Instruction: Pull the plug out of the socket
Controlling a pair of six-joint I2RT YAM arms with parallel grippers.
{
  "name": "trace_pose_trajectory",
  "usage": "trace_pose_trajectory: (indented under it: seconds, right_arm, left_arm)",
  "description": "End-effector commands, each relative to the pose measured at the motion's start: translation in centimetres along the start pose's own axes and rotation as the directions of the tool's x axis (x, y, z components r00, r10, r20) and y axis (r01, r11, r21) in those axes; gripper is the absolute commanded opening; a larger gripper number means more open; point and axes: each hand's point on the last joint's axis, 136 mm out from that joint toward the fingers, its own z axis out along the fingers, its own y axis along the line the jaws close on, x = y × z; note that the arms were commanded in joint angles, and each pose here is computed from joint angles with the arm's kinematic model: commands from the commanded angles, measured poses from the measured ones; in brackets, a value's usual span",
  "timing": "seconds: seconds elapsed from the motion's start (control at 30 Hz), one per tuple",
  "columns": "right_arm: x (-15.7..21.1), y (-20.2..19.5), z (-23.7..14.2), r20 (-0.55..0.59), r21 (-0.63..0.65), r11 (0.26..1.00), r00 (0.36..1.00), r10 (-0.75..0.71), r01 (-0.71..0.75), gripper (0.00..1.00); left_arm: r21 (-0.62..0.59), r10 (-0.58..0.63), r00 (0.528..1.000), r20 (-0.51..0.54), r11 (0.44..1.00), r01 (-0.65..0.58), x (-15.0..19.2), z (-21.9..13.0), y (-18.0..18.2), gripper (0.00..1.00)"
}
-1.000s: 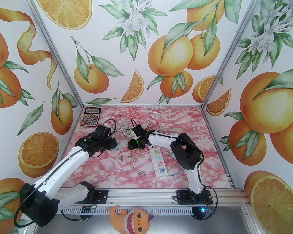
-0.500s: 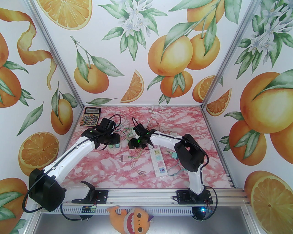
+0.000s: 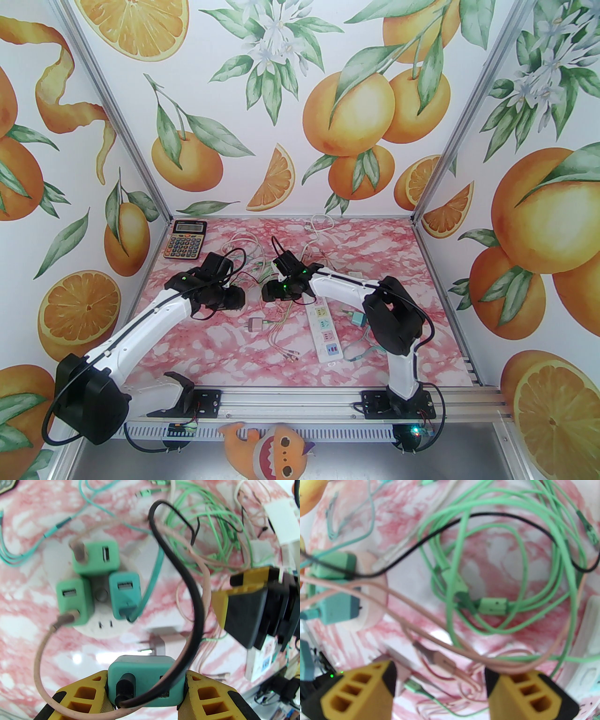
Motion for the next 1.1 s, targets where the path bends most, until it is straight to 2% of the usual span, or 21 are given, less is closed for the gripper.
trace_pose_trajectory:
  seconds: [0.0,0.1,0.37,0.63,0.77,1.07]
  right_arm:
    - [-2.1,0.4,-2.2,0.080,0.016,1.000,0.997,-0.014,0.013,0.67]
    - [-2.1,0.3,-2.2,0.083,0.022,1.000,0.996,-0.012,0.010,0.68]
    - [-2.1,-0.1,-2.7,0.097,0.043,0.999,0.995,-0.011,0.007,0.69]
    - [-1.7,-0.7,-3.1,0.105,0.061,0.998,0.994,-0.006,-0.001,0.69]
    - [-1.7,-1.2,-3.5,0.113,0.072,0.997,0.994,-0.003,-0.005,0.70]
    - [-1.3,-1.9,-4.1,0.114,0.084,0.996,0.993,0.005,-0.015,0.70]
  left_arm:
    - [0.017,-0.027,0.999,-0.042,0.999,0.028,1.5,0.1,0.2,0.35]
    - [0.013,-0.028,0.997,-0.077,0.999,0.029,2.6,0.7,0.6,0.35]
    - [-0.105,-0.038,0.982,-0.183,0.994,0.019,5.5,2.1,3.0,0.35]
    - [-0.221,0.009,0.948,-0.317,0.972,-0.083,8.1,3.9,3.1,0.35]
    - [-0.296,0.006,0.936,-0.353,0.948,-0.118,8.3,4.8,4.2,0.35]
    - [-0.239,0.101,0.928,-0.358,0.951,-0.195,7.7,7.3,0.6,0.40]
